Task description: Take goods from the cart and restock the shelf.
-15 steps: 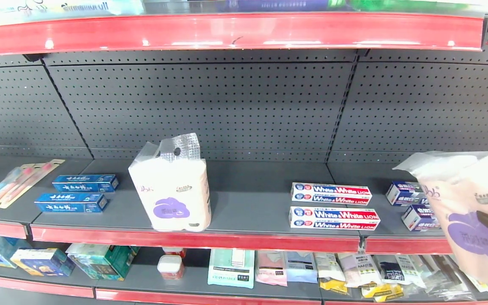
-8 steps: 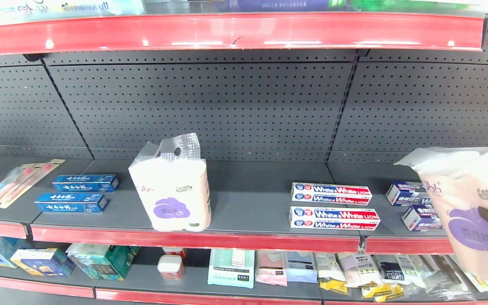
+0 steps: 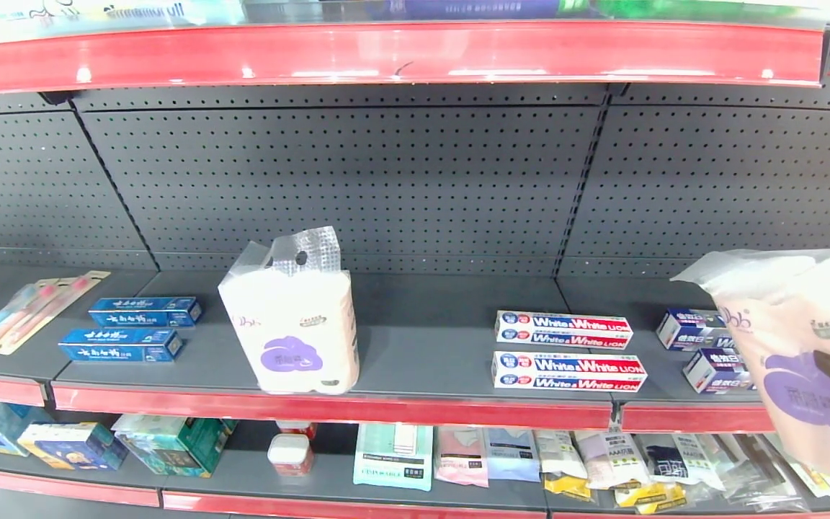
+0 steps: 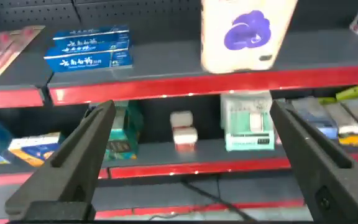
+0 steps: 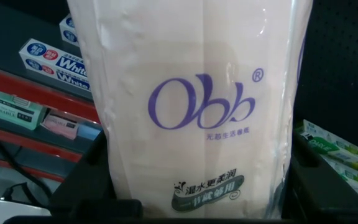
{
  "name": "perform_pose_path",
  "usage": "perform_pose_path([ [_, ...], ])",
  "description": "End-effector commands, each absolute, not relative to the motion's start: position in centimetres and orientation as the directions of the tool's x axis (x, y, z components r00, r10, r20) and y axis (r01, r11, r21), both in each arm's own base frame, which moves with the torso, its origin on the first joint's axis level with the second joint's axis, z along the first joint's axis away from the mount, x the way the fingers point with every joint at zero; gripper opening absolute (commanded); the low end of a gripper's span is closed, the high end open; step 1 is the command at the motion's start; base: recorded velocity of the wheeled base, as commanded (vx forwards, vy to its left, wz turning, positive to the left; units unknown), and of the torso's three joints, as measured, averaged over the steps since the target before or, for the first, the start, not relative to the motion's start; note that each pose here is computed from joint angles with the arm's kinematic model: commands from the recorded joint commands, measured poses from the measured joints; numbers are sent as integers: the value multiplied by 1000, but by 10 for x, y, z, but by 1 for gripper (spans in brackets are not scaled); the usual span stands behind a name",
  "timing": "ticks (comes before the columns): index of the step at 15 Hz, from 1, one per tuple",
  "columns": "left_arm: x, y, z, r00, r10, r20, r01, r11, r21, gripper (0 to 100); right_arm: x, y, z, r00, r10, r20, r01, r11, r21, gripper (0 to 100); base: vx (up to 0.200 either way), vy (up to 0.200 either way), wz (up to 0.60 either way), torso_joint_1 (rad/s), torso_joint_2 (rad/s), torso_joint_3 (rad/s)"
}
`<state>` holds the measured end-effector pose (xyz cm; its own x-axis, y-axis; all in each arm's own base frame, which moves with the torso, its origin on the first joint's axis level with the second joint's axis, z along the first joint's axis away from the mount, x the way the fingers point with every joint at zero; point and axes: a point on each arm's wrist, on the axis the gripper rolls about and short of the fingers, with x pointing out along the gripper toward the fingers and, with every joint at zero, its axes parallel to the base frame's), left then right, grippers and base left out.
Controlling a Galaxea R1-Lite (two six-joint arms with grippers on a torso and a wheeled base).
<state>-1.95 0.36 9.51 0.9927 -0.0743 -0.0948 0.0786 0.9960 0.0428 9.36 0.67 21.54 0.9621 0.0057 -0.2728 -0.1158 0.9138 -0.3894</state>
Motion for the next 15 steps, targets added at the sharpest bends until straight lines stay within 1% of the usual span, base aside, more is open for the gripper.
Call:
perform_pose_path([
  [1, -15, 3, 79, 993, -88, -78, 90, 996, 14, 100, 94, 7, 216, 962, 7, -273, -118, 913, -390, 0, 0, 0, 0, 0, 0, 0],
  [2, -16, 2, 77, 988, -123, -98, 126, 992, 17, 100, 94, 7, 218, 964, 9, -266, -116, 913, -391, 0, 0, 0, 0, 0, 0, 0],
  [3, -16, 2, 77, 986, -132, -96, 135, 991, 16, 100, 95, 7, 219, 965, 7, -263, -113, 914, -391, 0, 0, 0, 0, 0, 0, 0],
  [11, -16, 2, 77, 986, -132, -96, 134, 991, 12, 100, 96, 7, 221, 965, 7, -261, -112, 915, -387, 0, 0, 0, 0, 0, 0, 0],
  [15, -16, 2, 77, 987, -132, -95, 134, 991, 13, 100, 96, 7, 220, 965, 6, -263, -110, 918, -381, 0, 0, 0, 600, 4, 0, 4],
])
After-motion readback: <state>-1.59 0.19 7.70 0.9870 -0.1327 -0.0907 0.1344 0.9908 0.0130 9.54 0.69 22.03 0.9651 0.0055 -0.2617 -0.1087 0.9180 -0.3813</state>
